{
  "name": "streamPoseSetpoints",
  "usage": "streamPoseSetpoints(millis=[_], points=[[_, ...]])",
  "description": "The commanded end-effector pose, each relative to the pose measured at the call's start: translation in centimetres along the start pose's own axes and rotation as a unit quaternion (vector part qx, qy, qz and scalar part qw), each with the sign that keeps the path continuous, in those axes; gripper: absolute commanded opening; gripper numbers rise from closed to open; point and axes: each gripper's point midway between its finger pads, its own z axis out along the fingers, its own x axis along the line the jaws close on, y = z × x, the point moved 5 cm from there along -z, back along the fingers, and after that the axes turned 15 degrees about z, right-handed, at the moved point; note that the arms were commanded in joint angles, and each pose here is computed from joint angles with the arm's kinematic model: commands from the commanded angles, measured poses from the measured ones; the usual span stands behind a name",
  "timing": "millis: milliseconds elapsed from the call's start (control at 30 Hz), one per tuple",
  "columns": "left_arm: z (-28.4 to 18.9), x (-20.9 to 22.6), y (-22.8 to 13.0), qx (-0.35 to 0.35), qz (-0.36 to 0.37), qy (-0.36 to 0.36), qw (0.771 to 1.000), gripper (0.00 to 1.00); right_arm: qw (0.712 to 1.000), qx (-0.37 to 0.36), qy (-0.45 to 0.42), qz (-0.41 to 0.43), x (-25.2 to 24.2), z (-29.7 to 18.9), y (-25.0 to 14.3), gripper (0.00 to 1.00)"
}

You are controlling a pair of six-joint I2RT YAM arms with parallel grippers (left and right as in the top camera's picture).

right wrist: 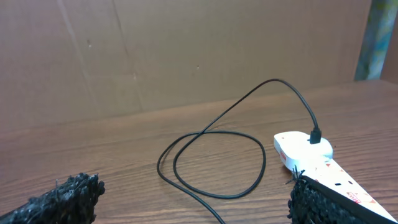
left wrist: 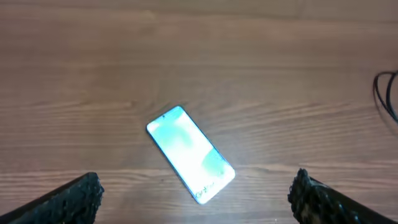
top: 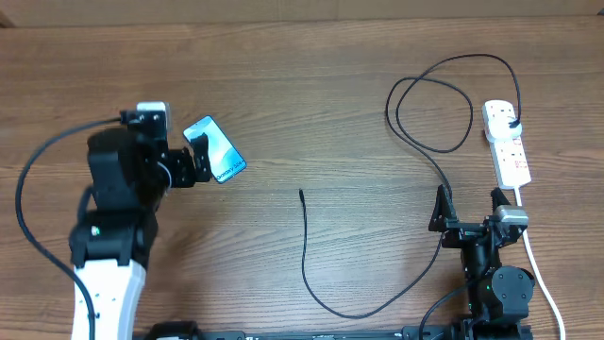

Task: Plug charger to phone and switch on socket
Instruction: 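Move the left gripper forward over the blue-screened phone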

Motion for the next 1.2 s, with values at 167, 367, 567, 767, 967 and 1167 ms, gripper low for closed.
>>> streamPoseSetpoints(millis=[167, 367, 567, 767, 967, 1167], points=[[2.1, -0.2, 0.8, 0.104, 0.017, -0.055, 0.993, 1.00, 1.000, -0.002, 0.004, 0.003, 0.0, 0.0, -0.2, 1.00], [5.1, -0.8, -2.2, 0.207, -0.005, -0.097, 0.974, 1.00, 1.000, -0.002, 0.004, 0.003, 0.0, 0.0, -0.2, 1.00], [8.0, -0.9, -4.4, 0.259, -0.015, -0.109, 0.960, 1.00, 1.000, -0.002, 0.004, 0.003, 0.0, 0.0, -0.2, 1.00], [10.3, -1.4, -6.5, 0.303, -0.049, -0.122, 0.944, 0.89, 1.000, -0.002, 0.004, 0.003, 0.0, 0.0, -0.2, 1.00], [11.8, -1.4, -7.6, 0.328, -0.107, -0.109, 0.932, 1.00, 1.000, -0.002, 0.004, 0.003, 0.0, 0.0, -0.2, 1.00], [11.8, -0.8, -6.4, 0.327, -0.202, -0.057, 0.921, 1.00, 1.000, -0.002, 0.004, 0.003, 0.0, 0.0, -0.2, 1.00]])
